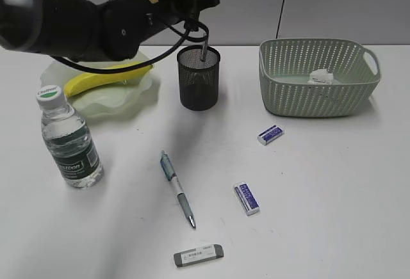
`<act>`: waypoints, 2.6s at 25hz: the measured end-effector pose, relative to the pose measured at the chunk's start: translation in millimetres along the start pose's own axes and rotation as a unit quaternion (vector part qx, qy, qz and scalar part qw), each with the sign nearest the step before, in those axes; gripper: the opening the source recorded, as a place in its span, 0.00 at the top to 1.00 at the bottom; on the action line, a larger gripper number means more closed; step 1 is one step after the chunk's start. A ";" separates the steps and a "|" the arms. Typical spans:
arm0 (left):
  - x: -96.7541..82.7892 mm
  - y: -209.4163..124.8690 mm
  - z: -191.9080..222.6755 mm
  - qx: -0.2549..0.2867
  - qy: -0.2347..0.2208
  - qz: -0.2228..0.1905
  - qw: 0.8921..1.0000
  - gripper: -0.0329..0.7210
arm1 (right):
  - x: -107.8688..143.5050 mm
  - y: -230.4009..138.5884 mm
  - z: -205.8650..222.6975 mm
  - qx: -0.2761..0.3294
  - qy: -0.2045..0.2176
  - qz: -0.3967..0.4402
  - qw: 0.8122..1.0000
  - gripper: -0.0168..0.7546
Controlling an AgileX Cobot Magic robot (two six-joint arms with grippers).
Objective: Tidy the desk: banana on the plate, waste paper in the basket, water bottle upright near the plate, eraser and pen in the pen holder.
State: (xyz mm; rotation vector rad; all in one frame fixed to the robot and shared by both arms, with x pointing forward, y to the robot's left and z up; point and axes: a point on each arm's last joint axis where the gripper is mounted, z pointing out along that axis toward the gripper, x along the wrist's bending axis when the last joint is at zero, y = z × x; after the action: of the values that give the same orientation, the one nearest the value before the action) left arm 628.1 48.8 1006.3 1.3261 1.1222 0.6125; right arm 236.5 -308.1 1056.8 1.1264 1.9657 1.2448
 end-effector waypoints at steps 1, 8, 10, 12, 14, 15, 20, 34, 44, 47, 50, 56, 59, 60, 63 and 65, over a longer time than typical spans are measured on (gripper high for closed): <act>-0.2 -2.3 -1.5 -0.012 -0.002 0.006 1.000 0.87 | 0.0 0.0 0.0 0.000 0.000 0.000 1.000 0.67; 6.4 -31.9 2.0 0.009 -0.006 0.037 0.999 0.87 | 0.0 0.0 0.0 0.000 0.000 0.000 1.000 0.67; 7.4 -36.5 3.5 0.012 -0.006 0.041 0.999 0.87 | 0.0 0.0 0.0 0.000 0.000 0.000 1.000 0.67; 9.0 -42.6 5.6 0.016 -0.005 0.043 0.999 0.87 | 0.0 0.0 0.0 0.000 0.000 0.000 1.000 0.67; 11.2 -49.6 8.0 0.017 -0.003 0.044 0.999 0.87 | 0.0 0.0 0.0 0.000 0.000 0.000 1.000 0.67; 12.3 -53.3 9.1 0.018 -0.002 0.045 0.999 0.87 | 0.0 0.0 0.0 0.000 0.000 0.000 1.000 0.67; 15.2 -62.5 11.9 0.019 0.001 0.047 0.999 0.87 | 0.0 0.0 0.0 0.000 0.000 0.000 1.000 0.67; 15.2 -62.5 11.9 0.019 0.001 0.047 0.999 0.57 | 0.0 0.0 0.0 0.000 0.000 0.000 1.000 0.67; -8.0 14.3 -20.1 0.014 -0.028 0.049 0.998 0.57 | 0.0 0.0 0.0 0.000 0.000 0.000 1.000 0.67; -13.7 46.7 -47.7 0.074 -0.043 0.100 0.991 0.57 | 0.0 0.0 0.0 0.000 0.000 0.000 1.000 0.67; -15.1 76.0 -83.9 0.140 -0.040 0.155 0.977 0.57 | 0.0 0.0 0.0 0.000 0.000 0.000 1.000 0.67; -12.4 125.1 -179.4 0.257 -0.003 0.202 0.945 0.57 | 0.0 0.0 0.0 0.000 0.000 0.000 1.000 0.67; -10.5 141.6 -229.4 0.292 0.009 0.193 0.937 0.57 | 0.0 0.0 0.0 0.000 0.000 0.000 1.000 0.67; -9.5 144.5 -245.8 0.296 0.010 0.190 0.936 0.57 | 0.0 0.0 0.0 0.000 0.000 0.000 1.000 0.67; -1.8 137.7 -289.4 0.317 0.019 0.173 0.932 0.57 | 0.0 0.0 0.0 0.000 0.000 0.000 1.000 0.67; 6.3 123.4 -319.8 0.323 0.023 0.160 0.933 0.57 | 0.0 0.0 0.0 0.000 0.000 0.000 1.000 0.67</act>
State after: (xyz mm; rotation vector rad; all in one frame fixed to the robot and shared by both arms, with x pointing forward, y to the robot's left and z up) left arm 374.9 219.0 1162.6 2.1005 1.2049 0.5254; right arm 236.5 -308.1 1056.8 1.1264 1.9657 1.2448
